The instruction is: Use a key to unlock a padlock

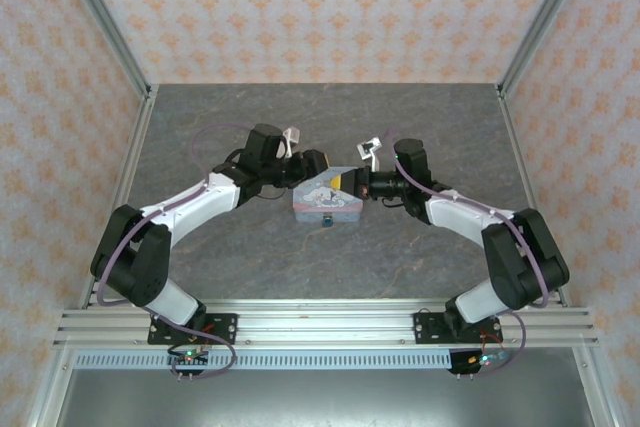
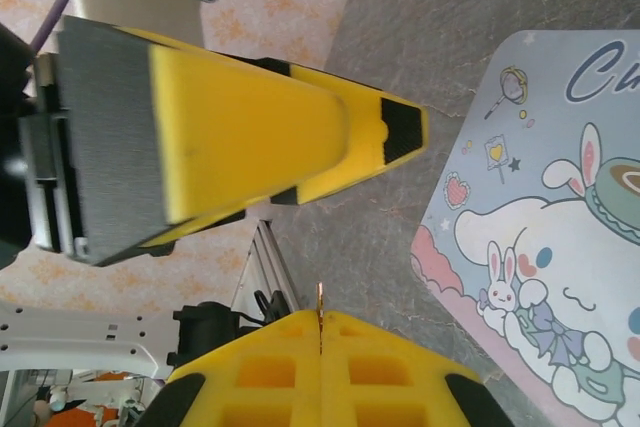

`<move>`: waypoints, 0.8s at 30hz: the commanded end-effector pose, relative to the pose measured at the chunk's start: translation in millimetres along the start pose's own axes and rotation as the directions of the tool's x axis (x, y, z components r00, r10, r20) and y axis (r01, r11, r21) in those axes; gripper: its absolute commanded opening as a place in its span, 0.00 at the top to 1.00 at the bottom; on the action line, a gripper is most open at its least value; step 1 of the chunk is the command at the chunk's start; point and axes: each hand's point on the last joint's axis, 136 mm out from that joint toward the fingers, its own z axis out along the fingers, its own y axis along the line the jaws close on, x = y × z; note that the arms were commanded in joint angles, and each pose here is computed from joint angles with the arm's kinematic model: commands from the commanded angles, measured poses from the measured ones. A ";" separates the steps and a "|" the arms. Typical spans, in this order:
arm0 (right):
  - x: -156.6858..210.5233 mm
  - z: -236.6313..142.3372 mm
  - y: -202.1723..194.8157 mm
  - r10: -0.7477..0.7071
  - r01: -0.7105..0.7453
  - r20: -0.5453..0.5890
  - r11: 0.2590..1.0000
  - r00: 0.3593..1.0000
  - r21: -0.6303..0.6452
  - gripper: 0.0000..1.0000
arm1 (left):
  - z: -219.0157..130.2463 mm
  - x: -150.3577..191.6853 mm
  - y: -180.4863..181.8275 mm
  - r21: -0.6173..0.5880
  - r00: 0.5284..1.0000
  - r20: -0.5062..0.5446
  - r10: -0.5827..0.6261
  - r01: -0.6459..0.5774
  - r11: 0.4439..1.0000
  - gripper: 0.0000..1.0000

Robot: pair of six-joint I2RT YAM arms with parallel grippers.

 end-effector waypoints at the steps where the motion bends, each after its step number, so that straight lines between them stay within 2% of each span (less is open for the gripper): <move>1: -8.1 0.9 7.1 -0.031 0.031 0.008 0.999 0.999 -0.038 1.00 | -9.4 -13.5 -18.2 0.038 0.999 0.043 0.029 -0.030 0.999 0.35; 6: -3.7 -1.6 10.7 -0.042 0.041 -0.010 0.998 0.999 -0.038 1.00 | -9.6 -11.6 -19.0 0.051 0.999 0.036 0.026 -0.028 0.998 0.35; 11: -12.0 -4.5 7.9 -0.023 0.023 0.047 1.000 0.999 0.002 1.00 | -15.2 -8.5 -14.9 0.047 0.999 0.054 -0.001 -0.001 0.999 0.36; 15: -27.4 -9.9 14.9 -0.012 0.011 0.137 1.000 0.991 0.008 1.00 | -23.9 -11.6 -7.8 0.056 0.984 0.116 -0.135 0.129 0.990 0.38; 20: -55.4 -22.6 5.4 0.081 -0.111 0.319 0.991 0.944 0.076 1.00 | -33.5 -19.7 -6.5 0.143 0.904 0.182 -0.386 0.364 0.920 0.40; 24: -77.5 -34.7 0.2 0.186 -0.237 0.483 0.970 0.856 0.046 1.00 | -39.2 -28.6 -8.4 0.237 0.800 0.204 -0.564 0.519 0.821 0.44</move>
